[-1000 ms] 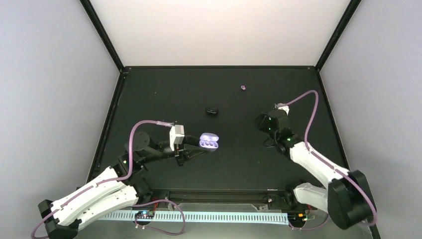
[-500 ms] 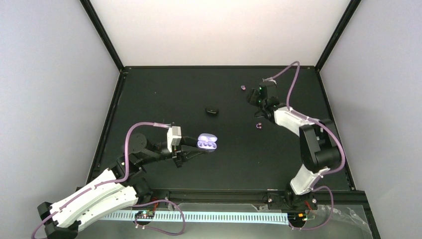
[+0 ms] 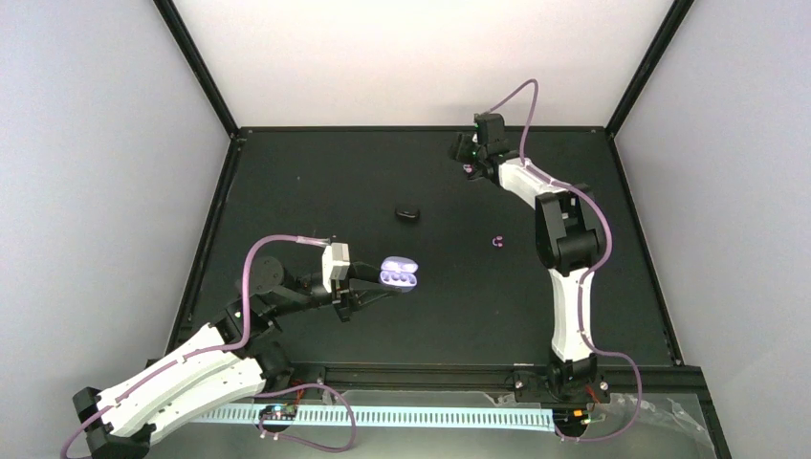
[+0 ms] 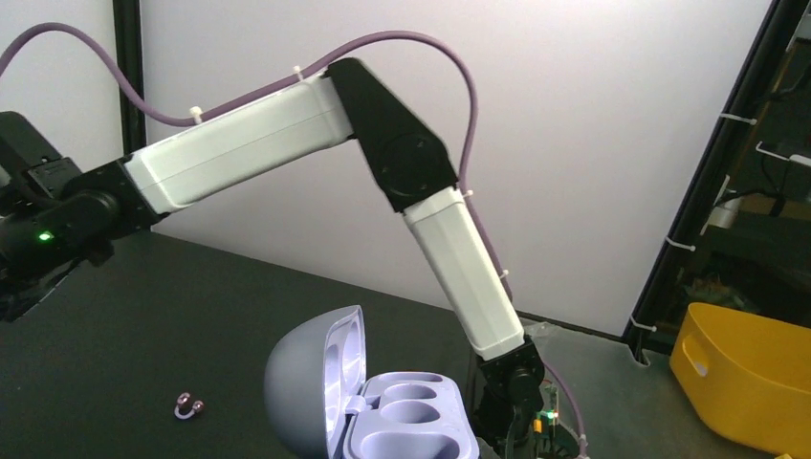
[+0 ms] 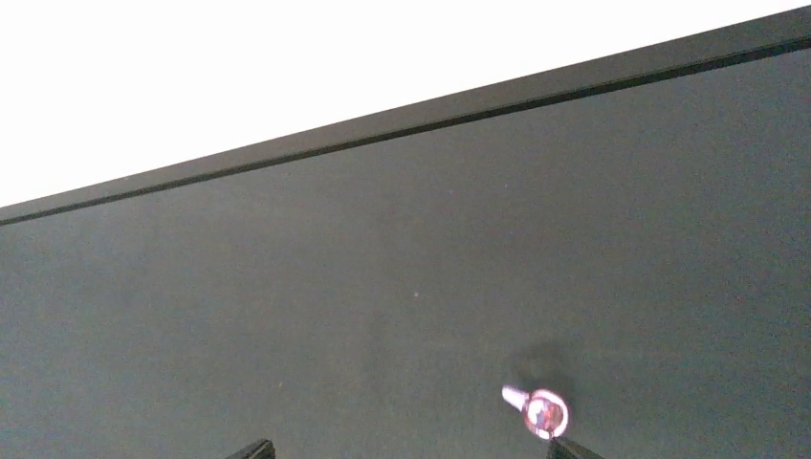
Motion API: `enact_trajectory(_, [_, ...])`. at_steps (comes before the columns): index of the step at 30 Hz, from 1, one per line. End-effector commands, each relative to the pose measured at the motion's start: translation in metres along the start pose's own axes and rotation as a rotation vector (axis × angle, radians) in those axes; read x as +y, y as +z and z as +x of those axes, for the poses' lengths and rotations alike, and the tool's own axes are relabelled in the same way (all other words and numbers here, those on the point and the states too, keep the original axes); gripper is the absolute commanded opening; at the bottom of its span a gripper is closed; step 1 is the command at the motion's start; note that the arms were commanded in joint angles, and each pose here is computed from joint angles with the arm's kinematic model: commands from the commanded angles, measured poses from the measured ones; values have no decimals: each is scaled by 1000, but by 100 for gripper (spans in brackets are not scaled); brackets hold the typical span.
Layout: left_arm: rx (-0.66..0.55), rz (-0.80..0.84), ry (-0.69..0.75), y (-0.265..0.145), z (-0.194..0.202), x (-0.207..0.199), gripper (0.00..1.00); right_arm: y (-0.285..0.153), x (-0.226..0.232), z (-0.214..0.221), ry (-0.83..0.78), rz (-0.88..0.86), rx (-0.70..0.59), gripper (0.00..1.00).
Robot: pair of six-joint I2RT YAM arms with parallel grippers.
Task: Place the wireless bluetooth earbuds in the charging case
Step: Pick up the earbud from the center of the board.
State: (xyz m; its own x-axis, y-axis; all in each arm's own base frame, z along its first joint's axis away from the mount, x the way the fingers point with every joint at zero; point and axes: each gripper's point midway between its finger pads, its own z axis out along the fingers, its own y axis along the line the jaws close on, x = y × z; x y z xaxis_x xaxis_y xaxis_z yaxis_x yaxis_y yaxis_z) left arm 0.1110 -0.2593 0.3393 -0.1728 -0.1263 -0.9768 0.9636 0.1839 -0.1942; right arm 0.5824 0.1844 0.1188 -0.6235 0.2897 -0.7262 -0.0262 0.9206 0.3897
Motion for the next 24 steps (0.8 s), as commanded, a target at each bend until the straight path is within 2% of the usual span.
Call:
enact_trajectory(1, [-19, -6, 20, 0, -5, 0, 2, 21, -20, 5, 30, 53, 70, 74])
enact_trajectory(7, [-11, -19, 23, 1, -4, 3, 1, 48, -27, -2, 58, 77, 85, 70])
enact_trajectory(11, [-10, -30, 25, 1, -3, 5, 1, 62, -28, -1, 67, 92, 117, 64])
enact_trajectory(24, [-8, -31, 26, 3, -3, 6, 2, 63, -29, 13, 78, 86, 196, 53])
